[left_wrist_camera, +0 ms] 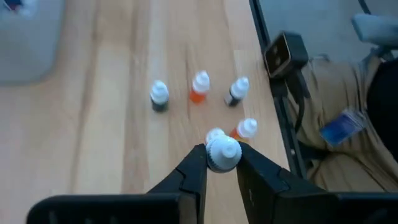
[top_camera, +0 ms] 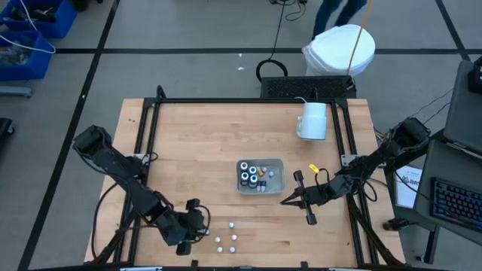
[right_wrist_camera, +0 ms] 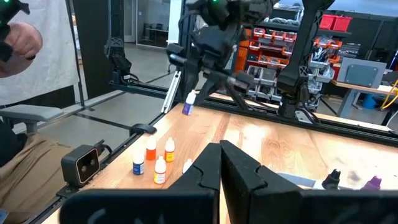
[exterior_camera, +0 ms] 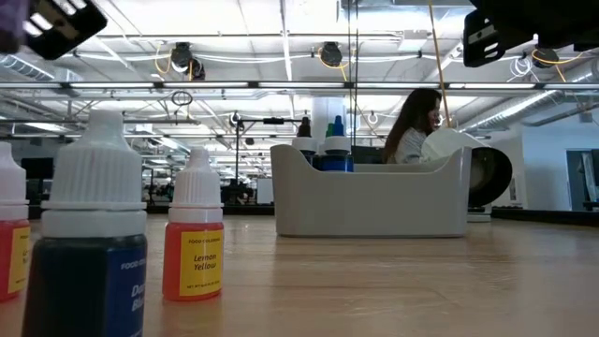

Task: Pick & Place food coloring
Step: Put the small violet food coloring into the gray bin

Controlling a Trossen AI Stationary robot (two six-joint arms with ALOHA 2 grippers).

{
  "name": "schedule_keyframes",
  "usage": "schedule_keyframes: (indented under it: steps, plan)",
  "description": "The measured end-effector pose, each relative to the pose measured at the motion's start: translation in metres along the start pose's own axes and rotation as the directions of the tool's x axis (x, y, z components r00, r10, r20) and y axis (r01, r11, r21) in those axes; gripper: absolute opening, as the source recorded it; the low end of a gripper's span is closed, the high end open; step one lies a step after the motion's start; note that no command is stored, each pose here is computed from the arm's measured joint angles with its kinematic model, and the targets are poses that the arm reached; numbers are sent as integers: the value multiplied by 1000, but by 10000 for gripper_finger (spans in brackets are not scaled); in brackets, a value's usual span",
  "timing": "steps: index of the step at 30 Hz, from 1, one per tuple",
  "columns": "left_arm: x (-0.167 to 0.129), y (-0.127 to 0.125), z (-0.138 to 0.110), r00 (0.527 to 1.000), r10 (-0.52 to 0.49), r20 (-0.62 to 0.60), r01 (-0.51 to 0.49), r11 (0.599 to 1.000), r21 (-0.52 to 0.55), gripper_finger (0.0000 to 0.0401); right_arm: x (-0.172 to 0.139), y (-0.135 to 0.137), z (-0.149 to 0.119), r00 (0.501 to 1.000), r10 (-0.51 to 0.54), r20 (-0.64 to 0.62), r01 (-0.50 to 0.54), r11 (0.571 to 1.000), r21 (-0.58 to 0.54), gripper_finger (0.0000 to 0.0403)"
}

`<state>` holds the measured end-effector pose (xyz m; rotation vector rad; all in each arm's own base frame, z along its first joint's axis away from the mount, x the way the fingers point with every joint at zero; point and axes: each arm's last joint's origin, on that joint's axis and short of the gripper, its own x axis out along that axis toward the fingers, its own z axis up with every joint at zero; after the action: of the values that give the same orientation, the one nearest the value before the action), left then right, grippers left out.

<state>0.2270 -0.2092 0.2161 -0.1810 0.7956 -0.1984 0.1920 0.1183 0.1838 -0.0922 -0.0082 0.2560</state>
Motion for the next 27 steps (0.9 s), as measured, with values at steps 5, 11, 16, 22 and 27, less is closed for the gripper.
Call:
schedule_keyframes:
  steps: [5, 11, 16, 22, 27]
  plan:
    - [-2, 10, 16, 996, 25, 90, -20, 998, -53, 75, 0, 0, 0, 1000, 0, 0, 0, 1000, 0, 0]
    - [4, 30, 54, 979, -94, 182, 111, 990, -82, 75, 0, 0, 1, 1000, 0, 5, 0, 1000, 1, 0]
    - [11, 48, 91, 987, -22, 160, 30, 998, -48, 75, 0, 0, 1, 1000, 0, 8, 0, 1000, -1, 0]
    - [34, 61, 144, 988, 54, 144, -64, 996, 68, 76, -1, 0, 5, 999, -2, 42, 5, 998, -60, 0]
    - [53, 84, 172, 974, 144, 174, -169, 975, 141, 76, -5, 5, 14, 994, 28, 106, -17, 995, -102, 0]
